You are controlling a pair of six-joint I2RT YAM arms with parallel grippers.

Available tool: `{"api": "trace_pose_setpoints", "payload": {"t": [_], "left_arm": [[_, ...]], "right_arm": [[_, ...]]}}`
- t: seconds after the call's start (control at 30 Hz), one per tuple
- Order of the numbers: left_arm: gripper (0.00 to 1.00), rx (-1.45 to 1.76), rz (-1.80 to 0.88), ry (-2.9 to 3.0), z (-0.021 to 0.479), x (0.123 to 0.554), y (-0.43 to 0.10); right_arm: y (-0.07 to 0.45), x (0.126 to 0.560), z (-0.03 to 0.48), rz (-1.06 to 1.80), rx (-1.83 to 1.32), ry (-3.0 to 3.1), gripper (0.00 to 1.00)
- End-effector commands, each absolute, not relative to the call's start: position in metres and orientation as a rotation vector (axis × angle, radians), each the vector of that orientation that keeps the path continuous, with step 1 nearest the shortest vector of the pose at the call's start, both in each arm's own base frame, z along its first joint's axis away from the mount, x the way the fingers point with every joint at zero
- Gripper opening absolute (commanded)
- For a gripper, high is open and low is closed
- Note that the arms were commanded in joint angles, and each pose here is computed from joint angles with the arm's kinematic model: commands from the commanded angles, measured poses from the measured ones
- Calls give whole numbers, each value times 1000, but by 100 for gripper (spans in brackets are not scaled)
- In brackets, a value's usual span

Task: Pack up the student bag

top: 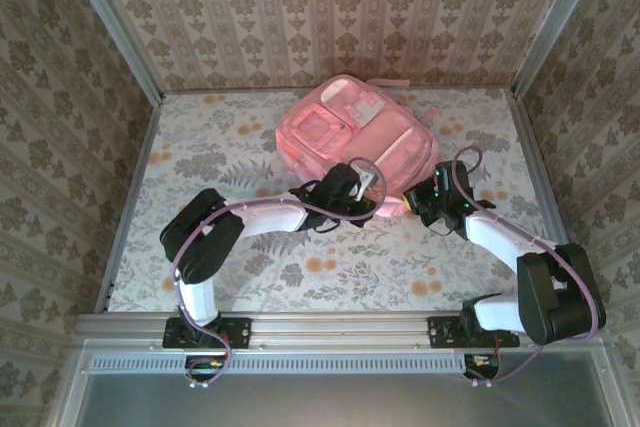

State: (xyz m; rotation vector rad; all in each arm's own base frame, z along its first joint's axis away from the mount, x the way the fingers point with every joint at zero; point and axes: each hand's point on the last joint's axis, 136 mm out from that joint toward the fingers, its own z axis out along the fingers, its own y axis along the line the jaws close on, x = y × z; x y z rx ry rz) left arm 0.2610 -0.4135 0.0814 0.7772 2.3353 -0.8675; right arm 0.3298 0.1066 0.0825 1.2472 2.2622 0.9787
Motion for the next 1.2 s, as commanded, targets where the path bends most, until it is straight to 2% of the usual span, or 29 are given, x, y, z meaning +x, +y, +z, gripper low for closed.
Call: {"api": "trace_pose_setpoints", "payload": {"t": [0.0,0.1,0.2,0.57,0.63,0.77,0.93,1.07,1.17], "left_arm": [[0,719,-820,2381,80,266,-397],[0,724,-832,2376,82,265,-398],[0,728,-844,2365,86,265,-400],[0,736,-857,2356,94,264,-403],[0,737,-857,2353,96,263,-404],[0,736,-850,2351,97,263,-403],[0,738,-851,2342,99,264,-404],[0,753,-864,2326,103,263,-409],[0,758,-869,2315,106,262,-412]], "right_arm": [[105,347,109,953,1127,2237,46],[110,339,119,959,1084,2251,59],[116,329,129,999,1071,2237,65],[166,311,102,1107,1130,2328,69],[171,309,96,1110,1146,2346,67],[158,300,97,1041,1188,2308,64],[126,275,106,916,1287,2219,68],[115,264,100,1005,1467,2029,73],[113,266,96,1018,1514,1983,72]]}}
